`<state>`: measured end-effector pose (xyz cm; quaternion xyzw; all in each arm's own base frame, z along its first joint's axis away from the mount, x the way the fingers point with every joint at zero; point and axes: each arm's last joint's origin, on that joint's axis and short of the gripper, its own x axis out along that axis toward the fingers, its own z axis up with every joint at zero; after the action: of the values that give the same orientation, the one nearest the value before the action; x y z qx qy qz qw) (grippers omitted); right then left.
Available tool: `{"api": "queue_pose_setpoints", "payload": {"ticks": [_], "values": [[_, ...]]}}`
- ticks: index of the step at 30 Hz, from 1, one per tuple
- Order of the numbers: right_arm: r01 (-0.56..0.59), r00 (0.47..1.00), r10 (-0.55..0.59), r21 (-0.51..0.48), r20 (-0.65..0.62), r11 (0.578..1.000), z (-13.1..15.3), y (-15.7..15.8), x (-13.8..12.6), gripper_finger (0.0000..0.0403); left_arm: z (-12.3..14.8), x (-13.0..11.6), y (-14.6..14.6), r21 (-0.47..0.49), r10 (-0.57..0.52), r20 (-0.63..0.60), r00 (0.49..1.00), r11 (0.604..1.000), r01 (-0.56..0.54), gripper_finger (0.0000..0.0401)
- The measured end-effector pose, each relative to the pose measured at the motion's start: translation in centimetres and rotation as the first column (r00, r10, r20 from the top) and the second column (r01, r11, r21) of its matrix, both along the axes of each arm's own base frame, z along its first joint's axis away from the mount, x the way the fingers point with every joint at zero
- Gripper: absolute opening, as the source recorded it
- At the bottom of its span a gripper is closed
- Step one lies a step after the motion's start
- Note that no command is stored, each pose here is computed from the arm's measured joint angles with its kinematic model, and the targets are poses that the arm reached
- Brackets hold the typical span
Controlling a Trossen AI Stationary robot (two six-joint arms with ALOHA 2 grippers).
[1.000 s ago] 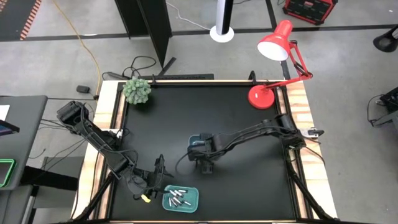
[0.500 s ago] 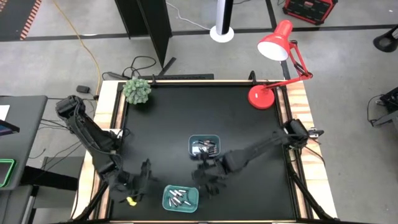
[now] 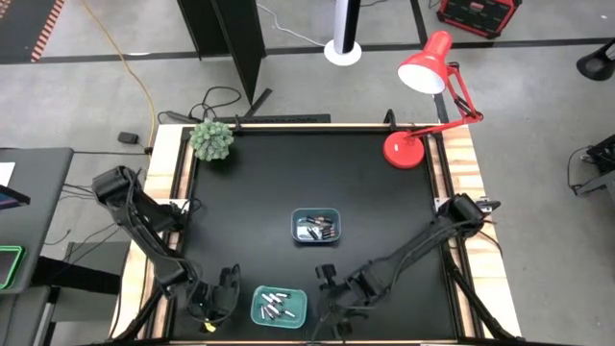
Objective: Sort batteries
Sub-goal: Move the green bin on the bottom of the blue bin
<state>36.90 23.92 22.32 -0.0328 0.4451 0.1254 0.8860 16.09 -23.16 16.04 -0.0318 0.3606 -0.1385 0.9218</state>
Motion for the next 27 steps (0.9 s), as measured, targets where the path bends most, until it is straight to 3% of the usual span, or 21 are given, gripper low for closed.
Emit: {"api": "queue_pose_setpoints", "payload": {"ticks": [8, 14, 19, 27], "values": [[0.148, 0.987, -0.143, 0.068, -0.073, 0.987, -2.5, 0.9, -1.6, 0.0111, -1.4, 1.6, -0.7, -0.025, 0.002, 0.046, 0.999, 1.0, -0.001, 0.0237], [0.197, 0.98, -0.19, 0.121, -0.064, 0.973, -3.9, 0.9, -1.9, 0.0061, -1.7, 2.9, -0.2, -0.013, 0.01, 0.072, 0.997, 1.0, -0.01, 0.0237], [0.2, 0.979, -0.193, 0.126, -0.061, 0.972, -4.5, 0.7, -2.0, 0.0009, -1.6, 3.9, 0.6, -0.005, 0.042, 0.084, 0.996, 0.999, -0.041, 0.0237], [0.189, 0.981, -0.181, 0.134, -0.07, 0.973, -4.5, 0.5, -1.8, 0.0009, -1.3, 5.7, 2.1, -0.004, 0.096, 0.115, 0.989, 0.995, -0.096, 0.0237]]}}
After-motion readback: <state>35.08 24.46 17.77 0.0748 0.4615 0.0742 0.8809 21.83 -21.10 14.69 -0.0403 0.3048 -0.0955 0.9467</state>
